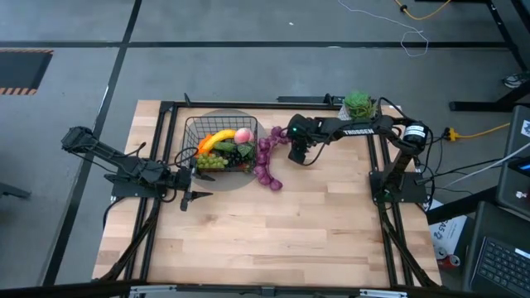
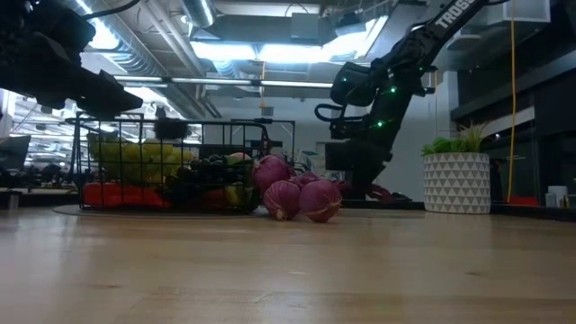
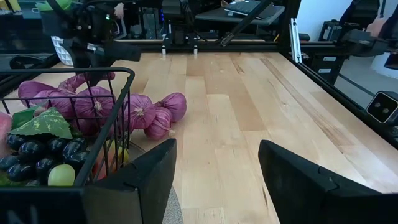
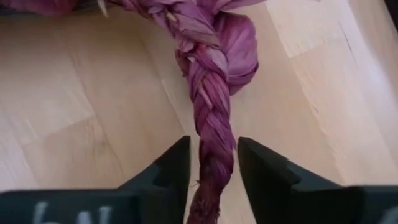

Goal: Build produce basket
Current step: Put the purple garlic into the wire basket

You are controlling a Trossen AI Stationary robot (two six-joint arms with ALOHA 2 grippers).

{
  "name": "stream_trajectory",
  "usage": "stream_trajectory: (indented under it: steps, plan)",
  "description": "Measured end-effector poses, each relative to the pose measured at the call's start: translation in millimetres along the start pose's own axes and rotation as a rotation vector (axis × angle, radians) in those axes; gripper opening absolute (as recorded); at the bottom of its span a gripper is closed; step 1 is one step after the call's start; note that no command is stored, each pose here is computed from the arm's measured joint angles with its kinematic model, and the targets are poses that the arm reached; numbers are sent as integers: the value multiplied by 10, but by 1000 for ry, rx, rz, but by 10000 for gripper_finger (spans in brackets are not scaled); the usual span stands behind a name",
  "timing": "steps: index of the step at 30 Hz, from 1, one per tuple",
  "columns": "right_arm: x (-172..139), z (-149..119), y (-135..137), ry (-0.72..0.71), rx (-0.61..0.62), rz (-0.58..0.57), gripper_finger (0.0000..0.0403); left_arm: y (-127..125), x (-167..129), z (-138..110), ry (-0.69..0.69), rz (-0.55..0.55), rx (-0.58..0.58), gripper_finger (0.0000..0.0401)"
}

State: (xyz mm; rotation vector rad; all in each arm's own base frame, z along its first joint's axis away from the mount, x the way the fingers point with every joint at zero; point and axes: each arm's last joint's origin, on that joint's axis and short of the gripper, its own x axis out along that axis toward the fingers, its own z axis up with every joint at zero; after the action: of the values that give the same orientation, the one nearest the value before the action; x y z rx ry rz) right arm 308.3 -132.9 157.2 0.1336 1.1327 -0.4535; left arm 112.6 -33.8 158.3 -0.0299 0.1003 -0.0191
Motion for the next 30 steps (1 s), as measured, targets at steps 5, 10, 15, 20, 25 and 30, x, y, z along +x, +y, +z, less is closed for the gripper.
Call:
stream_trajectory:
  steps: [5, 10, 15, 20, 25, 30]
  plan:
    - [0, -1, -2, 1, 79, -2, 29, 0, 0, -1, 0, 0, 0, 225]
    - [-4, -28, 18, 29, 170, -2, 18, 0, 0, -1, 0, 0, 0, 225]
    - [-66, -41, 36, 88, 220, -80, 16, 0, 0, 0, 0, 0, 0, 225]
    - [-139, -20, 22, 121, 250, -198, 16, 0, 0, 0, 0, 0, 0, 225]
    - [-246, 55, 4, 148, 287, -233, 15, 0, 0, 0, 0, 0, 0, 225]
    - [-382, 221, 63, 93, 271, -261, 15, 0, 0, -1, 0, 0, 0, 225]
